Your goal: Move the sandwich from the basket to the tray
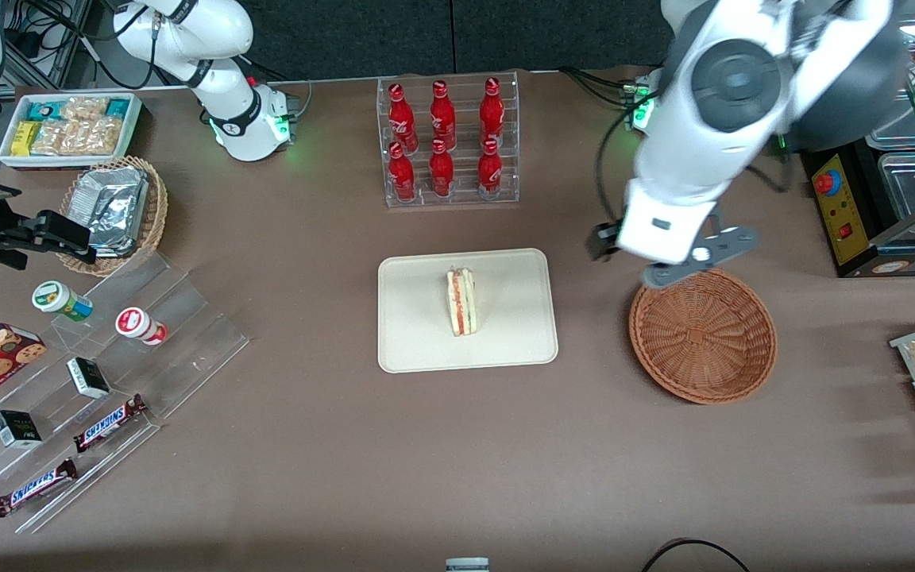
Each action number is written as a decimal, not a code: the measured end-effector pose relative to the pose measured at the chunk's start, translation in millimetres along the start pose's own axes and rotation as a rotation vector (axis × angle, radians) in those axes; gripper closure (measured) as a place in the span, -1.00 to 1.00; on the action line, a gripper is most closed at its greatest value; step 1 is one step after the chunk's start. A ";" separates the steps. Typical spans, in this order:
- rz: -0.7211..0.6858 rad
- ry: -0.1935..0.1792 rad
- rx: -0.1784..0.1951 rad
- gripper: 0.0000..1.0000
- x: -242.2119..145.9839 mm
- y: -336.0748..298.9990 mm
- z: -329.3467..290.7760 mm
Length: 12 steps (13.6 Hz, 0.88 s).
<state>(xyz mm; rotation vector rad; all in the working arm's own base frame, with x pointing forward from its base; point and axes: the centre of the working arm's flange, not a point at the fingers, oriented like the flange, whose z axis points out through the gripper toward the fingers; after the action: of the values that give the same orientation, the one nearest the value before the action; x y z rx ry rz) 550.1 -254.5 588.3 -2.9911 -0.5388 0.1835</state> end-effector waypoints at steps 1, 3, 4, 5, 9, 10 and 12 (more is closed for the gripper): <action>0.022 -0.011 0.005 -1.00 6.2 -18.7 -6.4; 0.078 -0.038 0.013 -1.00 18.9 -62.3 -19.6; 0.112 -0.054 0.016 -1.00 24.3 -84.7 -24.9; 0.146 -0.067 0.016 -1.00 28.0 -104.6 -28.4; 0.281 -0.091 -0.001 -1.00 37.8 -166.7 -29.6; 0.303 -0.095 -0.005 -1.00 39.5 -179.3 -30.0; 0.332 -0.103 -0.014 -1.00 43.2 -206.7 -32.5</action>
<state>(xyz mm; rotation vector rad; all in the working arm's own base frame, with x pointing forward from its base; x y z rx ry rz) 524.1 -48.8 640.0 -3.0767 -0.0464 0.3597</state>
